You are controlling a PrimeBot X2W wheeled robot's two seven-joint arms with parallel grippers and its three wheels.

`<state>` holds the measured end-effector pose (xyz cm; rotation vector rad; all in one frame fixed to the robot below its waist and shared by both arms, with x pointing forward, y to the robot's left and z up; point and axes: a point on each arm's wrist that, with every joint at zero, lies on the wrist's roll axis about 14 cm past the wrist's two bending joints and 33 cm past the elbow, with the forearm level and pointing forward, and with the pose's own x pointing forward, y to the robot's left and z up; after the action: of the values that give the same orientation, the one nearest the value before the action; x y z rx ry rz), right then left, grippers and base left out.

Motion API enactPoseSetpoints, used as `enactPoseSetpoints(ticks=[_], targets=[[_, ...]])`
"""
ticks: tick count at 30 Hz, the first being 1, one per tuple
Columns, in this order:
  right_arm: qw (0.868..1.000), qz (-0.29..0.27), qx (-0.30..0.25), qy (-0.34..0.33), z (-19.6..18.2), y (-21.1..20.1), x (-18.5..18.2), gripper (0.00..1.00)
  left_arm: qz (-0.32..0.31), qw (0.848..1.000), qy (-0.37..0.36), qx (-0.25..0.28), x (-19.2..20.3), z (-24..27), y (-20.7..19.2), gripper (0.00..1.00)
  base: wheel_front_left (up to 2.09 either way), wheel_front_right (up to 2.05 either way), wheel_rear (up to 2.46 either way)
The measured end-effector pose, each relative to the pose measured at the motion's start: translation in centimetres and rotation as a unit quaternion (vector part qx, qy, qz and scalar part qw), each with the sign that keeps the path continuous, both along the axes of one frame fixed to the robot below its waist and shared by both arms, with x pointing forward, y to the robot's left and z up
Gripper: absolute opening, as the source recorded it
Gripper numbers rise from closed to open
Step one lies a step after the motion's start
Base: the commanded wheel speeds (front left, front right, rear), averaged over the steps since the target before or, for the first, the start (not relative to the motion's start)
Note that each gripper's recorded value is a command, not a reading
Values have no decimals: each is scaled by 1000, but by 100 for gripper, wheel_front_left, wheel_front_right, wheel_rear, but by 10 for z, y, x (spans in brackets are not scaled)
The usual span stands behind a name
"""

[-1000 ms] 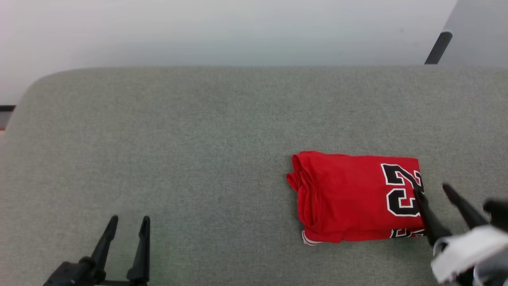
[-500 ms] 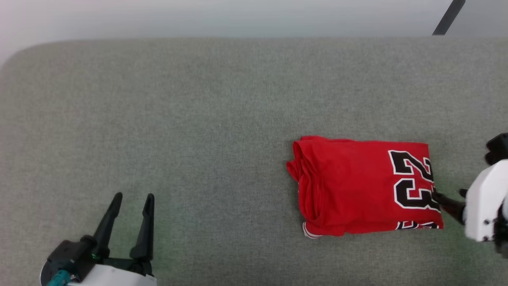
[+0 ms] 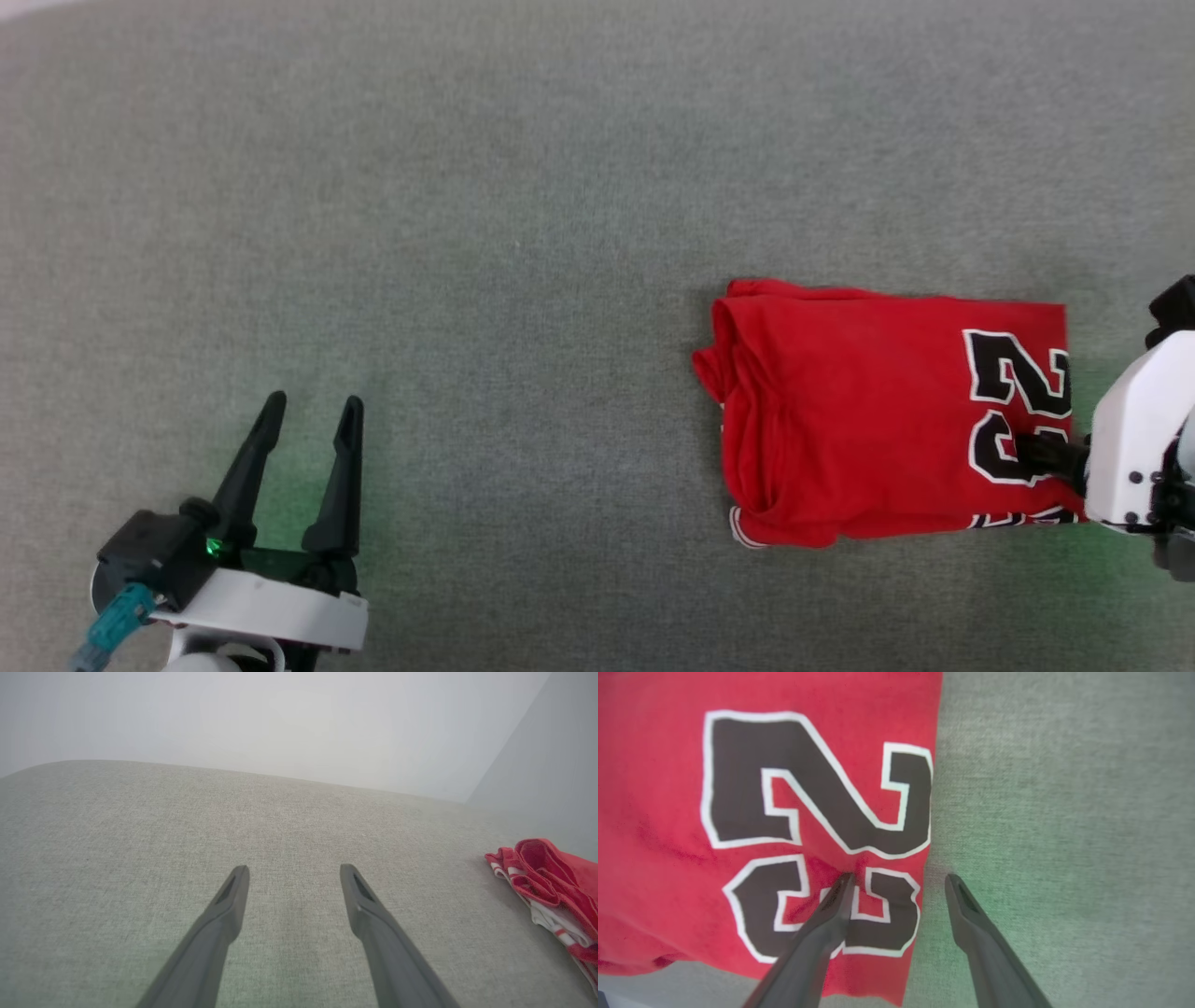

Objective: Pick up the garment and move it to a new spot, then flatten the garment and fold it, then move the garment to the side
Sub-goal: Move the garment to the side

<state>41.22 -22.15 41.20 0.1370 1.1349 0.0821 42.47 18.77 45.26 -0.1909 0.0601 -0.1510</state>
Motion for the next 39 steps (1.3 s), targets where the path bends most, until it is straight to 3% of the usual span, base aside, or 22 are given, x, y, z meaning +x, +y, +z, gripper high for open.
enactPoseSetpoints(ticks=[8,9,10,11,12,24,30,39], targets=[[1000,1,4,27,-30,7,4,100,3,1000,20,-1,9,-17,4,100,0,0,0],[1000,4,5,27,-32,8,5,85,4,1000,23,-1,9,-20,4,100,0,0,0],[1000,5,7,23,-33,9,7,39,4,1000,25,-1,9,-21,5,100,0,0,0],[1000,4,8,18,-33,9,9,16,5,1000,25,0,10,-21,5,100,0,0,0],[1000,5,9,12,-34,9,11,0,5,1000,24,0,10,-20,6,100,0,0,0],[993,-34,40,-107,-8,-1,20,0,-19,1000,-8,0,13,1,-11,100,0,0,0],[984,-88,24,-151,5,-42,-2,0,-75,996,-39,-8,19,19,-44,100,0,0,0],[961,-187,-32,-202,29,-118,-41,0,-158,984,-82,-2,33,38,-92,100,0,0,0]])
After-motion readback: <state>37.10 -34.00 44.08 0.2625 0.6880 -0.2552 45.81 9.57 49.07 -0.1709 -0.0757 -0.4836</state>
